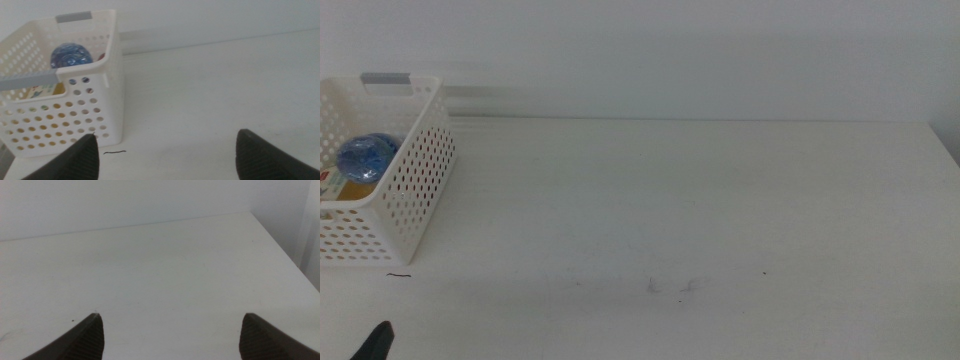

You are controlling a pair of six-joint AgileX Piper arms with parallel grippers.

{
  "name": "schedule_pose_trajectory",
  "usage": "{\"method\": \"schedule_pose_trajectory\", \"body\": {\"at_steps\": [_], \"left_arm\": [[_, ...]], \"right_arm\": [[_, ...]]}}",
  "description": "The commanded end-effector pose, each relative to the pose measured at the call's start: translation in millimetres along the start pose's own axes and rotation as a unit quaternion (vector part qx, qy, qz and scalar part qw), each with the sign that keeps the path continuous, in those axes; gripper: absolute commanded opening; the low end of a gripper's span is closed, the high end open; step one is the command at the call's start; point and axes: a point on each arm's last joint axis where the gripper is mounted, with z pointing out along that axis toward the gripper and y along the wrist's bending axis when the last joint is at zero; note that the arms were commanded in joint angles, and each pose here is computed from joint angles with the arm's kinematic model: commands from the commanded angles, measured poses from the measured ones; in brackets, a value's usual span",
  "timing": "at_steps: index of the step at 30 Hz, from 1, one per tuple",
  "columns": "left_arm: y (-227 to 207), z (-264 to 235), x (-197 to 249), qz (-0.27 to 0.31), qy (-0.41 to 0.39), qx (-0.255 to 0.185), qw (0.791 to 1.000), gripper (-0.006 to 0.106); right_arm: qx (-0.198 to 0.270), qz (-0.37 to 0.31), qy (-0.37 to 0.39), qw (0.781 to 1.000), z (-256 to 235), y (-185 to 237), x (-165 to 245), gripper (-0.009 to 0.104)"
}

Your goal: Use arms to grab the bottles and put them into the dustbin to the left of the table.

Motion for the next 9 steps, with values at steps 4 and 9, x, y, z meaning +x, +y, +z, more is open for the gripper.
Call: {"method": "schedule_pose_trajectory", "body": {"at_steps": [4, 9], "left_arm": [[2.7, -0.3, -1.3, -0.009, -0.007, -0.023, 1.000, 0.094], [2.8, -0.3, -1.3, -0.010, -0.007, -0.024, 1.000, 0.094]], "right_arm": [[0.002, -0.003, -0.008, 1.000, 0.1, -0.3, -0.3, 0.086], [0.002, -0.003, -0.008, 1.000, 0.1, -0.3, -0.3, 0.086]]}}
